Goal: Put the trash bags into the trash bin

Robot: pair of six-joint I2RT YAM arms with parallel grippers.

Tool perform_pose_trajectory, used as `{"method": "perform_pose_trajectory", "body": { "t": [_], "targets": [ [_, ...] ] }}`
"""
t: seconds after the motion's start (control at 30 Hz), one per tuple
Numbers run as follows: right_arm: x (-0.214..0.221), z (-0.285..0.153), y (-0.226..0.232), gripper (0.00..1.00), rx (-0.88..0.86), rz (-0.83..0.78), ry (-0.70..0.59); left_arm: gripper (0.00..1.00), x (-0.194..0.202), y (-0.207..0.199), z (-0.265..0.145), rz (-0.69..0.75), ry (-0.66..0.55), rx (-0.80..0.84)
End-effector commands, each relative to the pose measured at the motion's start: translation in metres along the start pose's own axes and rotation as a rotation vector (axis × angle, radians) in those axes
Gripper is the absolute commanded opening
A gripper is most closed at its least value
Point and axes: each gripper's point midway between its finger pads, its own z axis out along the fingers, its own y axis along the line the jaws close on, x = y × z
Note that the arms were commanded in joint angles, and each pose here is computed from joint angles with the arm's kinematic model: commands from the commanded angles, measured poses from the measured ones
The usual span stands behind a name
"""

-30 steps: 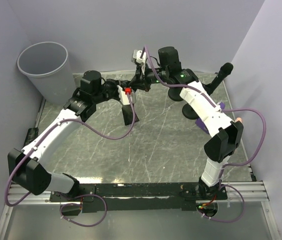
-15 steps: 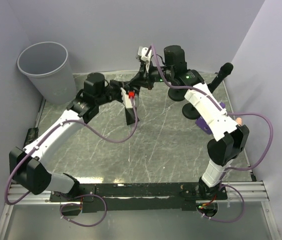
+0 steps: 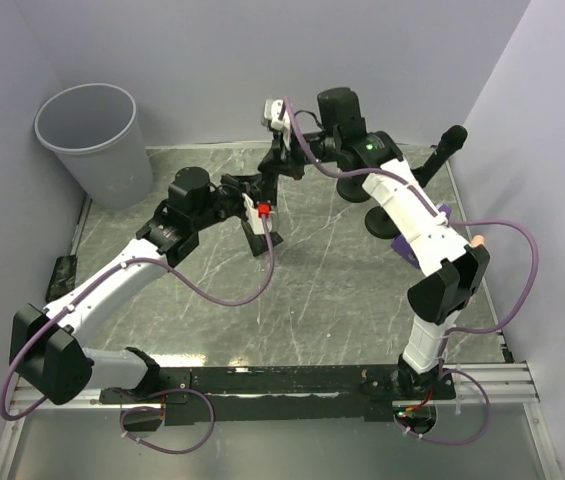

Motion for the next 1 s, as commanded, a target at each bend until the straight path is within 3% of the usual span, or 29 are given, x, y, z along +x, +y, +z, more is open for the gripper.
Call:
{"method": "perform_pose_trajectory", "body": {
  "t": [0.0,0.1,0.2,0.27,0.43,0.5,0.6,0.73,0.87,0.97],
  "targets": [
    [-0.044,-0.004,-0.006,0.0,-0.019,-0.039,-0.091,0.01,0.017,-0.017,-0.008,-0.018,0.062,0.043],
    [-0.015,0.002,-0.013,0.0,0.028,-0.099,-0.003,0.01,0.015,-0.006,-0.018,-0.033,0.079,-0.022],
    [0.014,0.008,0.018,0.0,-0.049,-0.175,0.084,0.01,0.018,0.031,-0.021,-0.024,0.106,-0.179],
    [0.015,0.011,0.049,0.0,-0.144,-0.185,0.074,0.01,0.018,0.054,-0.02,-0.039,0.113,-0.246],
    [-0.018,0.005,0.037,0.0,-0.135,-0.229,-0.021,0.01,0.029,0.038,-0.008,-0.07,0.127,-0.159],
    [-0.028,0.007,0.008,0.0,-0.01,-0.161,-0.035,0.01,0.017,0.024,-0.009,-0.072,0.073,-0.101],
    [-0.01,0.012,-0.04,0.0,0.219,-0.156,0.036,0.01,-0.007,0.014,-0.017,-0.074,-0.023,-0.052],
    [0.021,0.019,-0.019,0.0,0.104,-0.111,0.129,0.01,-0.015,0.032,-0.021,-0.016,-0.044,-0.129],
    [-0.009,0.005,0.044,0.0,-0.127,-0.176,-0.017,0.01,0.014,0.045,-0.01,0.002,0.067,-0.168],
    [-0.045,-0.011,0.044,0.0,-0.137,-0.16,-0.126,0.01,0.038,0.032,-0.002,0.021,0.142,-0.125]
  ]
}}
